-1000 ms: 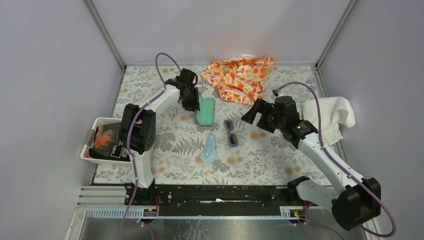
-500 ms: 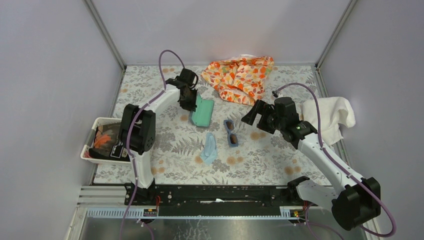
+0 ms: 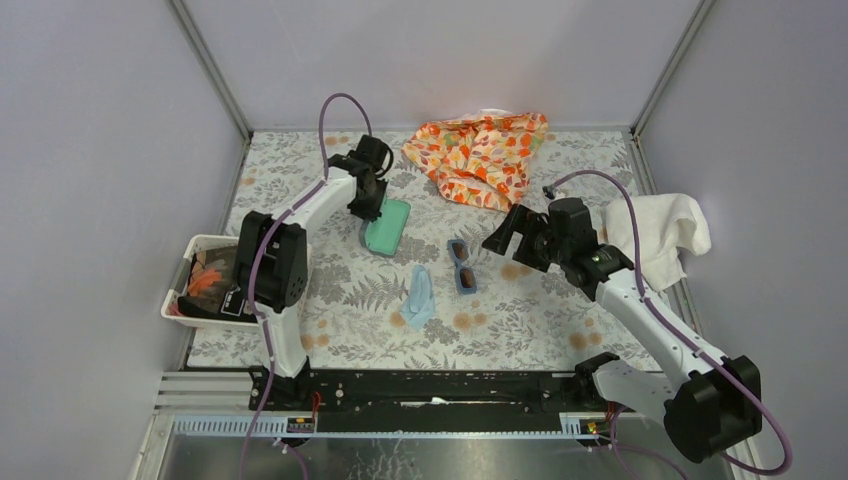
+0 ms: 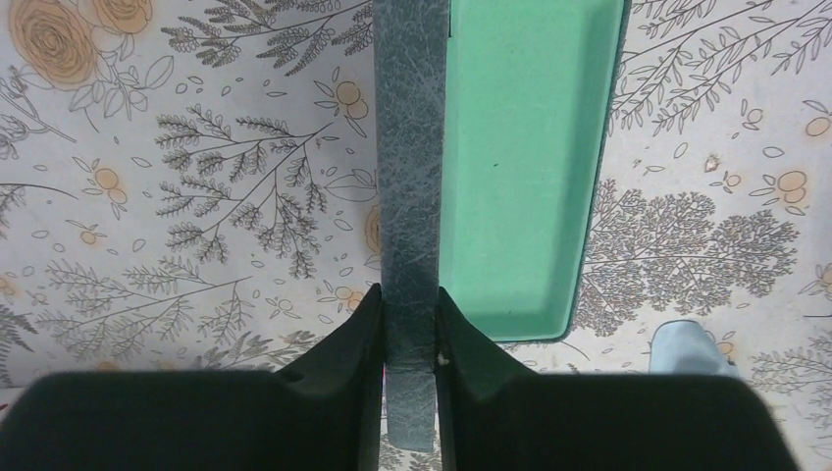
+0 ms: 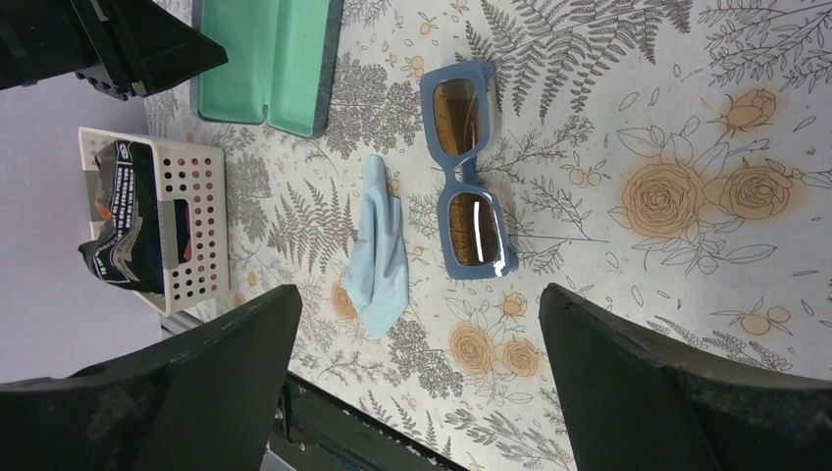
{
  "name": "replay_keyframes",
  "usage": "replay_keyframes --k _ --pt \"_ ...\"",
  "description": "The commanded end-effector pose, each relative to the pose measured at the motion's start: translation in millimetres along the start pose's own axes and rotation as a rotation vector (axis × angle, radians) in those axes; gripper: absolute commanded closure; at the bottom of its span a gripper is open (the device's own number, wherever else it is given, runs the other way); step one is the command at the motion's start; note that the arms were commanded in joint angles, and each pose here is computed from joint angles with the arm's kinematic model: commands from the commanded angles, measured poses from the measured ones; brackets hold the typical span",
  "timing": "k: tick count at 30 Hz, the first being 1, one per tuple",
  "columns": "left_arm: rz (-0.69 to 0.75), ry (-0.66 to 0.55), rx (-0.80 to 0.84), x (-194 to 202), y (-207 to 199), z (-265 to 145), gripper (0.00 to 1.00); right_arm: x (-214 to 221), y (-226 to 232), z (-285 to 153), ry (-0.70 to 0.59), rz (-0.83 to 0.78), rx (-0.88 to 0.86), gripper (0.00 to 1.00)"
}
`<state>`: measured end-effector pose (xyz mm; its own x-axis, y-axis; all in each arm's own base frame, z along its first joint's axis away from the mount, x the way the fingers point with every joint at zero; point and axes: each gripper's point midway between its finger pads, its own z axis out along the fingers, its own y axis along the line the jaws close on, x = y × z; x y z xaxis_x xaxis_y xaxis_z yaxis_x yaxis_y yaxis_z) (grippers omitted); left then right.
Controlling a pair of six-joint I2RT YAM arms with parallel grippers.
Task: Organize the sunglasses
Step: Place the sunglasses case at the center of the board.
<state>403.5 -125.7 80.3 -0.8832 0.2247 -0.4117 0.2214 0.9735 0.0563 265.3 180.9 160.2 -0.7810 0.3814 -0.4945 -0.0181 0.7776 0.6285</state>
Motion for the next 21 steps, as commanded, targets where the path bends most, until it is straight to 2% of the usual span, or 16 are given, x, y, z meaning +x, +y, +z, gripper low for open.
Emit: replay_keyframes --k 1,8,12,15,21 --pt "0.028 -0.014 -0.031 -11.0 3.6 -0.4 0.72 -2.2 2.9 -6.5 -0.018 -0.021 -0.020 0.00" --pt "0.003 -0.053 -0.032 -20.8 -0.1 -22.6 0.42 -5.7 0.2 -11.1 -0.039 -0.057 -0.002 0.00" --pt "-0.043 -0.105 -0.066 -33.3 5.7 -52.6 0.40 -1.5 -3.2 -6.3 -0.035 -0.131 0.067 0.00" --pt "-0.095 -0.171 -0.047 -41.2 3.7 -81.3 0.39 8.0 6.9 4.3 -0.036 -0.243 0.139 0.00" --pt "-0.246 -0.257 0.109 -22.8 -18.2 -123.4 0.35 44.4 55.5 48.6 0.112 -0.329 0.027 0.01"
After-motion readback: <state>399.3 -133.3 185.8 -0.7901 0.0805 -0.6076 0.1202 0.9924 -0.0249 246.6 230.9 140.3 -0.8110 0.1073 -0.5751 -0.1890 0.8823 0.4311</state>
